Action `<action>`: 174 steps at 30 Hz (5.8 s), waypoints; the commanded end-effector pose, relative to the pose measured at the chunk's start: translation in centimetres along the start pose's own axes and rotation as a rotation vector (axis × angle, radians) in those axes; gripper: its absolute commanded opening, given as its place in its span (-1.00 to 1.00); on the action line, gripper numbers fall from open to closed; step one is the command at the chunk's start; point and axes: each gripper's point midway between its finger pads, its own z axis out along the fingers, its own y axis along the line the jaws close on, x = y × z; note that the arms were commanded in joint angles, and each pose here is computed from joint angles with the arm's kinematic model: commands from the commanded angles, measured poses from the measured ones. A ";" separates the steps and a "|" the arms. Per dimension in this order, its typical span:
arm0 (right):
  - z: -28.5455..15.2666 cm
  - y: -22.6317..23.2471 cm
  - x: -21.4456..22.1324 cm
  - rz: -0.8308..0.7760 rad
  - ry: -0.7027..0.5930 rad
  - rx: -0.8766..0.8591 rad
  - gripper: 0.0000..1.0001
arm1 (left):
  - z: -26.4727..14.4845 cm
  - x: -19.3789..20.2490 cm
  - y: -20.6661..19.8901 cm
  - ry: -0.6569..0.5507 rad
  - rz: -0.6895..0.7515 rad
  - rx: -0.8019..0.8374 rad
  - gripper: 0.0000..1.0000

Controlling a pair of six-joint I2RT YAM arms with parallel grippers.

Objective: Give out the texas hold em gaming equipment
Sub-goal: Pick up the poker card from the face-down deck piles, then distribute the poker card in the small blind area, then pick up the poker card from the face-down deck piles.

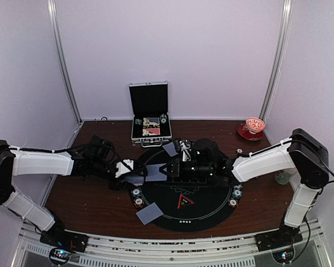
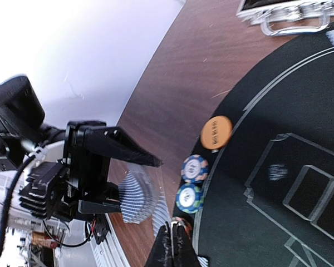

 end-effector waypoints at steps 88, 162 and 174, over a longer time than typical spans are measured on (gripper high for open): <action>-7.7 -3.3 -5.1 -0.007 -0.163 0.088 0.67 | -0.3 -1.3 0.3 -0.048 0.024 0.003 0.11; 4.8 -0.5 1.2 -0.014 0.078 0.051 -0.81 | -0.5 -1.5 0.2 -0.056 0.030 0.007 0.11; 0.8 1.3 0.1 -0.050 0.047 0.032 -1.00 | -0.5 -1.5 0.3 -0.052 0.031 0.002 0.11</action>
